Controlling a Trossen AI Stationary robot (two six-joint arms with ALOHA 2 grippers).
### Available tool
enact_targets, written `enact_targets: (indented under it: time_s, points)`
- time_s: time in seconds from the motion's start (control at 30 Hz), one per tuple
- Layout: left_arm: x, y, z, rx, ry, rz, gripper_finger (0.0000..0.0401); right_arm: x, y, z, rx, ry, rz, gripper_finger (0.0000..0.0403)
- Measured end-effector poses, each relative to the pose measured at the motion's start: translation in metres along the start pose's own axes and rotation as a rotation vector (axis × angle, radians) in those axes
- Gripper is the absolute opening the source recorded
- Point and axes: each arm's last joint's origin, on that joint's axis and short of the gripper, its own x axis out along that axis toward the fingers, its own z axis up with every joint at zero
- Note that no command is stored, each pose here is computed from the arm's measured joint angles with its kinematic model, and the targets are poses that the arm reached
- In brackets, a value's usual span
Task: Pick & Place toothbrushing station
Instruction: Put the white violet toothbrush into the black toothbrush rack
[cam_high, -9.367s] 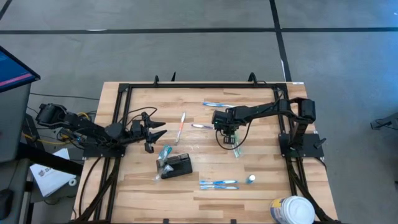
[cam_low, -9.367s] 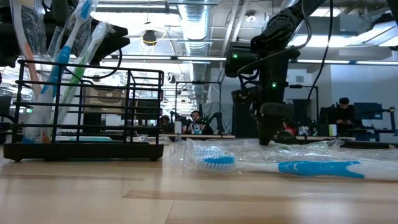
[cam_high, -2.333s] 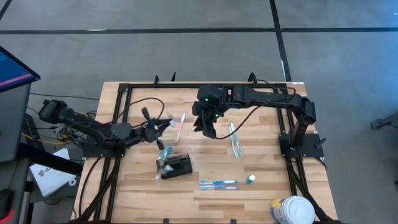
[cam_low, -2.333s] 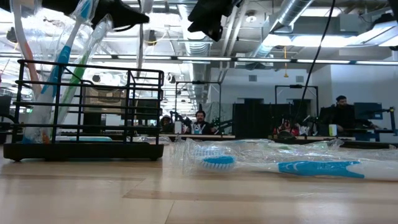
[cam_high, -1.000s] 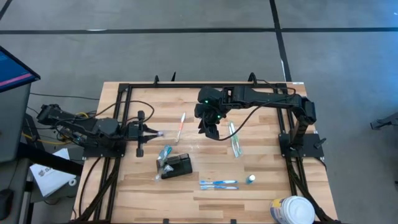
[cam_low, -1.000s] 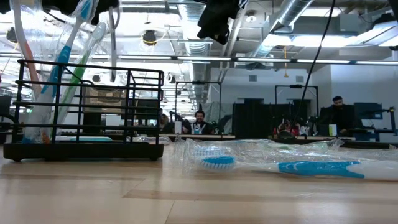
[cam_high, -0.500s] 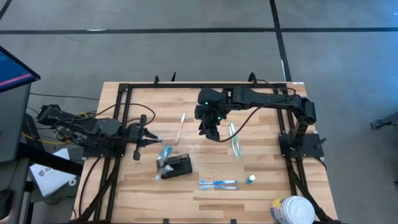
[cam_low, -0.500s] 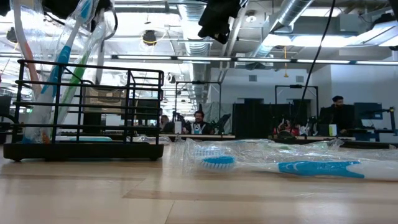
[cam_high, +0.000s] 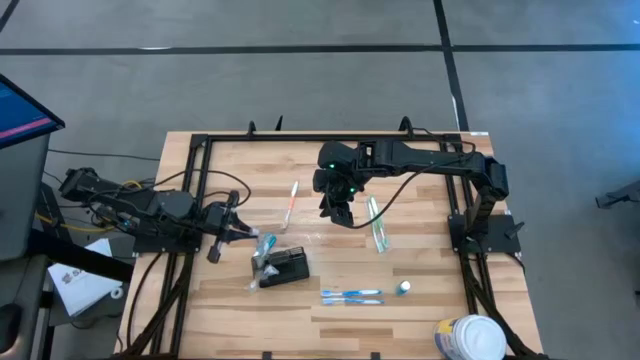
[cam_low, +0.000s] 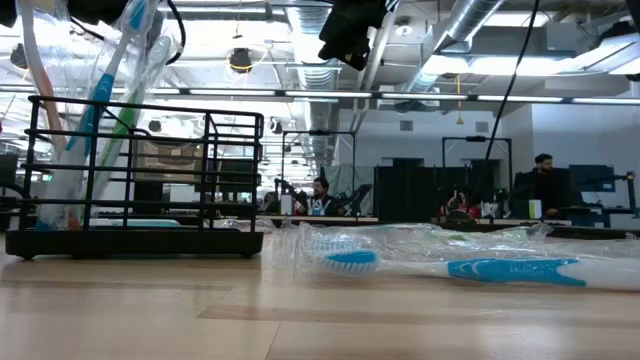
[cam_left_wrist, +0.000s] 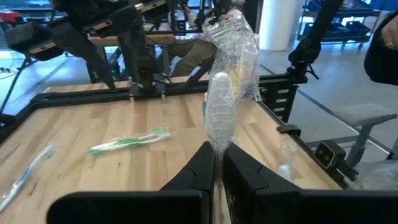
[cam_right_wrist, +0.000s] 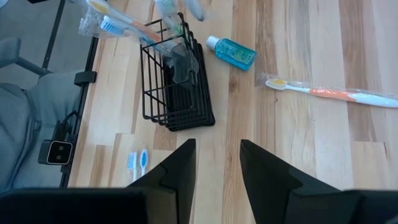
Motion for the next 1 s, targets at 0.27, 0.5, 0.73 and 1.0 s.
enact_targets:
  time_s: [0.27, 0.5, 0.73, 1.0]
  points:
    - [-0.004, -0.001, 0.002, -0.036, -0.024, -0.041, 0.0008, 0.002, 0.005, 0.000, -0.011, 0.004, 0.007, 0.0116]
    - [-0.006, -0.003, 0.004, -0.056, -0.036, -0.134, 0.0008, 0.002, 0.005, 0.000, -0.009, 0.007, 0.007, 0.0116]
    - [-0.001, -0.005, 0.005, -0.053, -0.042, -0.159, 0.0008, 0.002, 0.005, 0.000, -0.009, 0.007, 0.007, 0.0116]
    - [0.006, -0.012, 0.002, -0.039, -0.014, -0.196, 0.0008, 0.002, 0.005, 0.000, -0.009, 0.007, 0.007, 0.0116]
